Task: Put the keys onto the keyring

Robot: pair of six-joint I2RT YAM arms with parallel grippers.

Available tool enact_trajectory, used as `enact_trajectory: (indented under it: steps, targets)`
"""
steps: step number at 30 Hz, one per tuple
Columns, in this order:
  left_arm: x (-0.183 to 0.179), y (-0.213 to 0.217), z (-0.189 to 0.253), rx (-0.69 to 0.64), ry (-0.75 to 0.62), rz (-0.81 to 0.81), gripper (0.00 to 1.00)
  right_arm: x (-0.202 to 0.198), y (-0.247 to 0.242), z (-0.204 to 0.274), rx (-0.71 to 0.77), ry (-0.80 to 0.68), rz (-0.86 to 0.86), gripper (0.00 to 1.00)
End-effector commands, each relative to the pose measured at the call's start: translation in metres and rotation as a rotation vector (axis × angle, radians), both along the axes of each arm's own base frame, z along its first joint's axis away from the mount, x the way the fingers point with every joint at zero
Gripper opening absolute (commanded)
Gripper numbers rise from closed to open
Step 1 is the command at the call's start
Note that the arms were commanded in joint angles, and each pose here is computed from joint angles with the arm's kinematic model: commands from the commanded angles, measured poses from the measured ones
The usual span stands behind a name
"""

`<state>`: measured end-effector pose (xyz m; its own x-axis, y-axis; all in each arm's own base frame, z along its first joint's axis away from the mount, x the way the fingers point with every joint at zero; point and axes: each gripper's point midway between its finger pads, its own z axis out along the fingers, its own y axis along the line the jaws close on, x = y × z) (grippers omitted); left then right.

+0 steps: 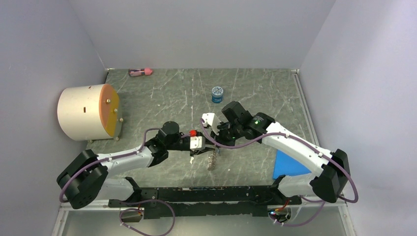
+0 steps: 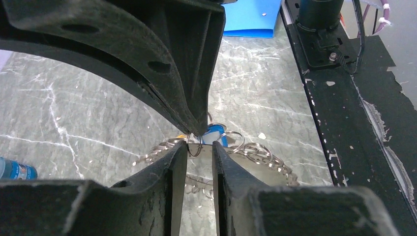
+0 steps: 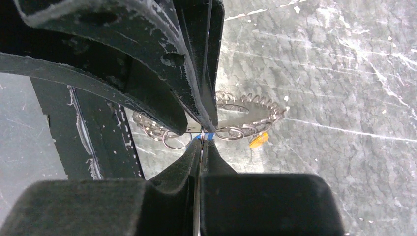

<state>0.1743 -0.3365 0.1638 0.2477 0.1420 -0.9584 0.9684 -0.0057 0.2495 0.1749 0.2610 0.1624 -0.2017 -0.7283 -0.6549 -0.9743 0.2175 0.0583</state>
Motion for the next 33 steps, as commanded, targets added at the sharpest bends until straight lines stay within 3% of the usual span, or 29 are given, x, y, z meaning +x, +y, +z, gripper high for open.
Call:
enact_trajectory:
  steps: [1, 10, 16, 22, 24, 27, 28, 33]
  targets:
    - [0.001, -0.010, 0.021, -0.049, -0.044, -0.043, 0.29, 0.001, 0.008, 0.018, 0.058, -0.037, 0.028, 0.00]
    - [0.003, -0.013, 0.027, -0.077, -0.037, -0.034, 0.21, 0.001, 0.010, 0.018, 0.067, -0.038, 0.029, 0.00]
    - [0.003, -0.014, 0.023, -0.055, -0.038, -0.049, 0.03, 0.003, 0.010, 0.019, 0.063, -0.046, 0.023, 0.00]
    - [0.005, -0.010, 0.022, -0.050, -0.041, -0.018, 0.02, 0.009, 0.010, 0.023, 0.074, -0.079, -0.003, 0.00]
    - [0.007, -0.009, 0.022, -0.056, -0.029, 0.008, 0.03, 0.014, 0.013, 0.027, 0.093, -0.095, -0.024, 0.11]
    - [0.010, -0.007, 0.024, -0.065, 0.004, 0.041, 0.03, 0.019, 0.016, 0.035, 0.140, -0.124, -0.053, 0.46]
    - [0.010, -0.007, 0.025, -0.070, 0.013, 0.047, 0.03, 0.022, 0.017, 0.039, 0.164, -0.135, -0.070, 0.53]
    - [0.016, -0.003, 0.033, -0.141, 0.056, 0.100, 0.03, 0.033, 0.020, 0.069, 0.358, -0.144, -0.140, 0.69]
